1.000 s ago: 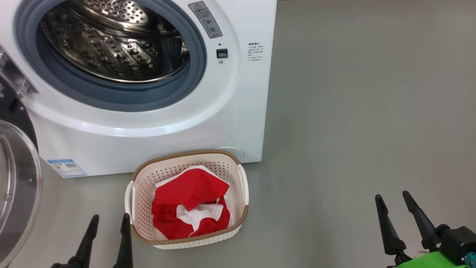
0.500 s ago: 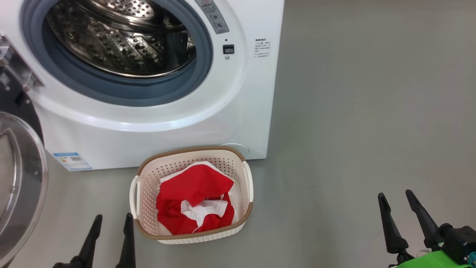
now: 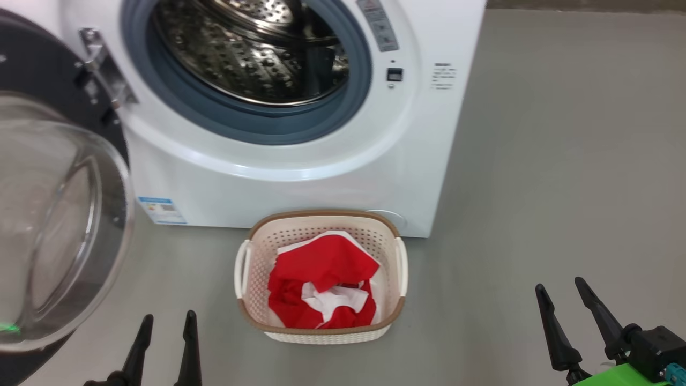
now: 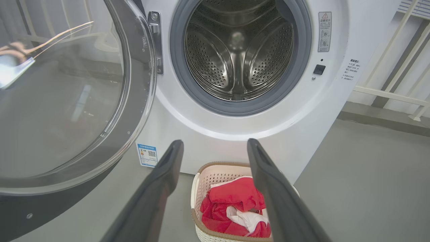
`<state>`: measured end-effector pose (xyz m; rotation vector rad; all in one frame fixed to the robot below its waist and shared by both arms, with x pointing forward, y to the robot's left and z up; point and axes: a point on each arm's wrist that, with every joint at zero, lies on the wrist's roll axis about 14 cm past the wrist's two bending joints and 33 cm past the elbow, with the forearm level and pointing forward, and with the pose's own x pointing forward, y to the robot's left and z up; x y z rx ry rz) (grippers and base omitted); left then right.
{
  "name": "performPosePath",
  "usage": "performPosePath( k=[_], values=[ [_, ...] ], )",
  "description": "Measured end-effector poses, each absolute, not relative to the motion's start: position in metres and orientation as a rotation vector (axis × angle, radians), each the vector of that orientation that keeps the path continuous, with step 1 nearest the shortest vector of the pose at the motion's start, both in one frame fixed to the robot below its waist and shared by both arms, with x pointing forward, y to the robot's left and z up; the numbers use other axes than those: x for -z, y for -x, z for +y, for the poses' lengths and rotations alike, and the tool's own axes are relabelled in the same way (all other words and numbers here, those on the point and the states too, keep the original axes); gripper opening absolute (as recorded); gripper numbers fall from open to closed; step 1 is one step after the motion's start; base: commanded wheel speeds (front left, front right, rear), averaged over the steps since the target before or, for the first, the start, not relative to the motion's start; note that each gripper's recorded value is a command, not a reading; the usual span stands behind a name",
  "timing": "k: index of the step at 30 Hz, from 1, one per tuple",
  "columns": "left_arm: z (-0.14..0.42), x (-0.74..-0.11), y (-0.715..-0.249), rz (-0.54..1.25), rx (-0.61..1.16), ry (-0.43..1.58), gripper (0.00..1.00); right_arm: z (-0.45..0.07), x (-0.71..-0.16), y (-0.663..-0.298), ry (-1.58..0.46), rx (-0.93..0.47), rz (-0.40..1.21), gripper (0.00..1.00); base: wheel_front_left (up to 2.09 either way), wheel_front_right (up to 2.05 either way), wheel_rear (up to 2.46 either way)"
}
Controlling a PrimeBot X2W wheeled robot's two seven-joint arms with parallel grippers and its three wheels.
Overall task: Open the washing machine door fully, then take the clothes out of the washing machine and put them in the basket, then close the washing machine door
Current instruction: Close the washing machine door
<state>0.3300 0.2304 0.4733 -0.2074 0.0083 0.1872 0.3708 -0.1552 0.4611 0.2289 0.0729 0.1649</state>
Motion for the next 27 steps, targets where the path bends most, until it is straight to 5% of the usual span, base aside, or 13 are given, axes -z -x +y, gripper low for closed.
performPosePath(
  k=[27],
  values=[
    [0.302, -0.468, -0.213, -0.017, -0.573, 0.256, 1.00, -0.014, -0.459, -0.375, -0.192, -0.618, 0.132, 1.00, 0.00, 0.00, 0.00]
  ],
)
